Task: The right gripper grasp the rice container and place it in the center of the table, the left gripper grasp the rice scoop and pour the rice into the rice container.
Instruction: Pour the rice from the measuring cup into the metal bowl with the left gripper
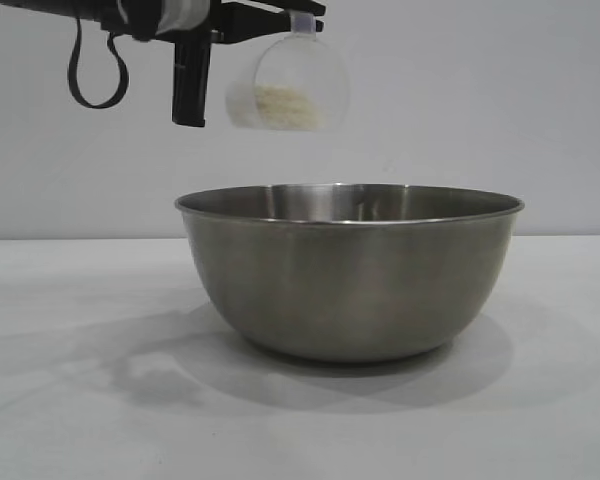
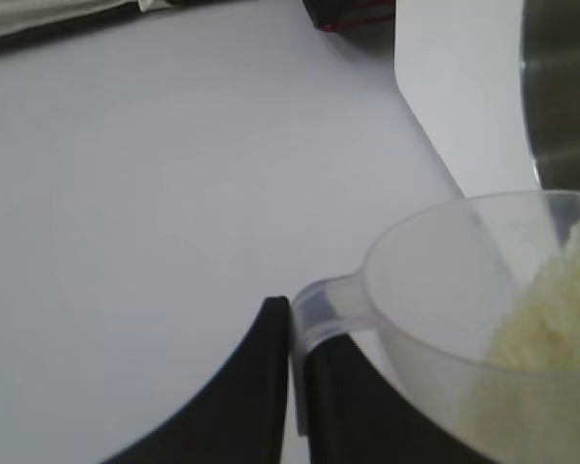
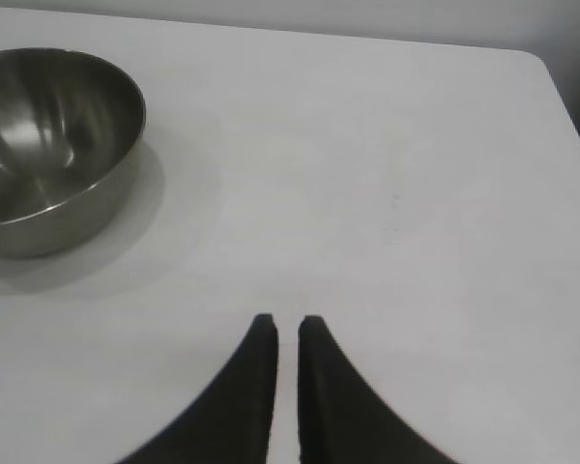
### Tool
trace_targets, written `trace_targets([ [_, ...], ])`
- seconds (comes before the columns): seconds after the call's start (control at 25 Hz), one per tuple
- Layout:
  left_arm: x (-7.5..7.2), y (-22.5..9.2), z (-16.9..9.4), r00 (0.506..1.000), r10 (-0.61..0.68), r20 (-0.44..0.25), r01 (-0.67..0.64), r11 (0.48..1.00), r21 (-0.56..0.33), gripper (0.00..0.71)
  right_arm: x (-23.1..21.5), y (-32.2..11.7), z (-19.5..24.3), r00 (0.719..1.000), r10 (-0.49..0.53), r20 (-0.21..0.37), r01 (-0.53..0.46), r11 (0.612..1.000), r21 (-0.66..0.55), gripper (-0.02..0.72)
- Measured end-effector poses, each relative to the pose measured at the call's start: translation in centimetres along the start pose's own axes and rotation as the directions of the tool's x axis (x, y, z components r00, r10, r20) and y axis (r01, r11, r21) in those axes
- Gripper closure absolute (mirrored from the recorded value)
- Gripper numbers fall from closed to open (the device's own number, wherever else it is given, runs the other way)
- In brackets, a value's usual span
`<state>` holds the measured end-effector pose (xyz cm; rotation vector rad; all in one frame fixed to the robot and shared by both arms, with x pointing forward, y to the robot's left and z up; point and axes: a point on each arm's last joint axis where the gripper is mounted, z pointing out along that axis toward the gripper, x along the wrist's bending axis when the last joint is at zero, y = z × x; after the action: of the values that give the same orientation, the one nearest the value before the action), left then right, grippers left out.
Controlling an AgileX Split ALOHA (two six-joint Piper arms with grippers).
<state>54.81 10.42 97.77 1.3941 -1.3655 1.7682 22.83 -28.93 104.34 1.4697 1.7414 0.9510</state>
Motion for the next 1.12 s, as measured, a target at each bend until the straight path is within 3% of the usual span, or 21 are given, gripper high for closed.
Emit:
trace_targets([
  [0.48,0.44,0.81,0.63,0.973,0.228,-0.021,-0.228,0.973,-0.020,0.710,0.00,0.00,0.00,1.000,0.000,0.000,0.000,1.000,0.000,0.647],
  [1.0,0.54,0.82,0.63,0.853,0.521,-0.035,-0.522,0.853,-0.009,0.710,0.00,0.00,0.00,1.000,0.000,0.000,0.000,1.000,0.000,0.647],
  [1.04,0.55,0.82,0.63,0.847,0.531,-0.037,-0.531,0.847,-0.007,0.710,0.00,0.00,0.00,1.000,0.000,0.000,0.000,1.000,0.000,0.703],
  [1.12,0.61,0.83,0.62,0.836,0.546,-0.043,-0.547,0.837,-0.004,0.710,0.00,0.00,0.00,1.000,0.000,0.000,0.000,1.000,0.000,0.703],
])
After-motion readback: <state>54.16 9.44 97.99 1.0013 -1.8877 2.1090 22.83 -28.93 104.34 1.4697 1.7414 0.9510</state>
